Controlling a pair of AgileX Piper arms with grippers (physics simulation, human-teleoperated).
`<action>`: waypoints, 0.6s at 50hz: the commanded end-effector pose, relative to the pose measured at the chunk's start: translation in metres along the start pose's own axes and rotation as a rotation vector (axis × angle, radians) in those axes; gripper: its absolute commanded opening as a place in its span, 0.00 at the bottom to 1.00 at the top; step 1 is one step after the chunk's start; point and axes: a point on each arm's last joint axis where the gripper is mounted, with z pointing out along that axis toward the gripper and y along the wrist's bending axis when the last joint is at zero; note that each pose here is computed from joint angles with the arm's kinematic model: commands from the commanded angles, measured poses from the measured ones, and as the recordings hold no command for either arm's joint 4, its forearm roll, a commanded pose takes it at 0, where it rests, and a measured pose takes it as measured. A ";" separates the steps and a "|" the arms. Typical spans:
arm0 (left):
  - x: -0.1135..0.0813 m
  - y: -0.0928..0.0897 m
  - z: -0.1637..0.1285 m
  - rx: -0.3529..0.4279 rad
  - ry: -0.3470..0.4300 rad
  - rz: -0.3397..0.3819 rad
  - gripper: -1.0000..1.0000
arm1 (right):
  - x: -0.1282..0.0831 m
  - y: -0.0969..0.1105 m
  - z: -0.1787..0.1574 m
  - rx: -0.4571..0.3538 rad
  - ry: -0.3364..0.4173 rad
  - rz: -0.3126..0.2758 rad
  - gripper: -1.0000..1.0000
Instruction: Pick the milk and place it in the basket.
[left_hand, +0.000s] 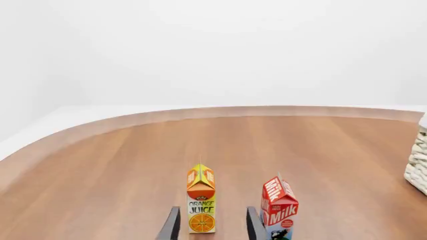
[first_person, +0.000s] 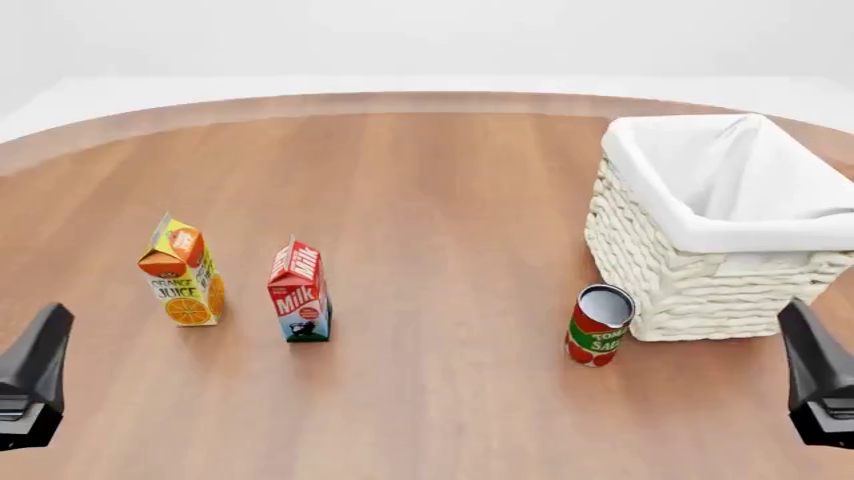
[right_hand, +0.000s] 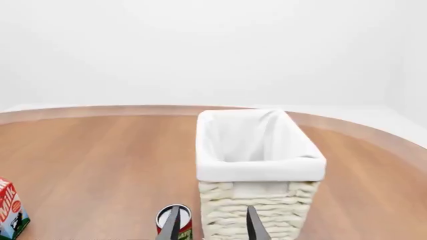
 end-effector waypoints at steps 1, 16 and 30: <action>0.000 0.000 0.000 0.000 0.000 0.000 1.00 | -0.002 0.001 0.006 -0.022 0.009 0.000 1.00; 0.000 0.000 0.000 0.000 0.000 0.000 1.00 | -0.006 0.002 0.005 -0.036 0.007 0.013 1.00; 0.000 0.000 0.000 0.000 0.000 0.000 1.00 | -0.006 0.003 0.000 -0.049 -0.001 0.012 1.00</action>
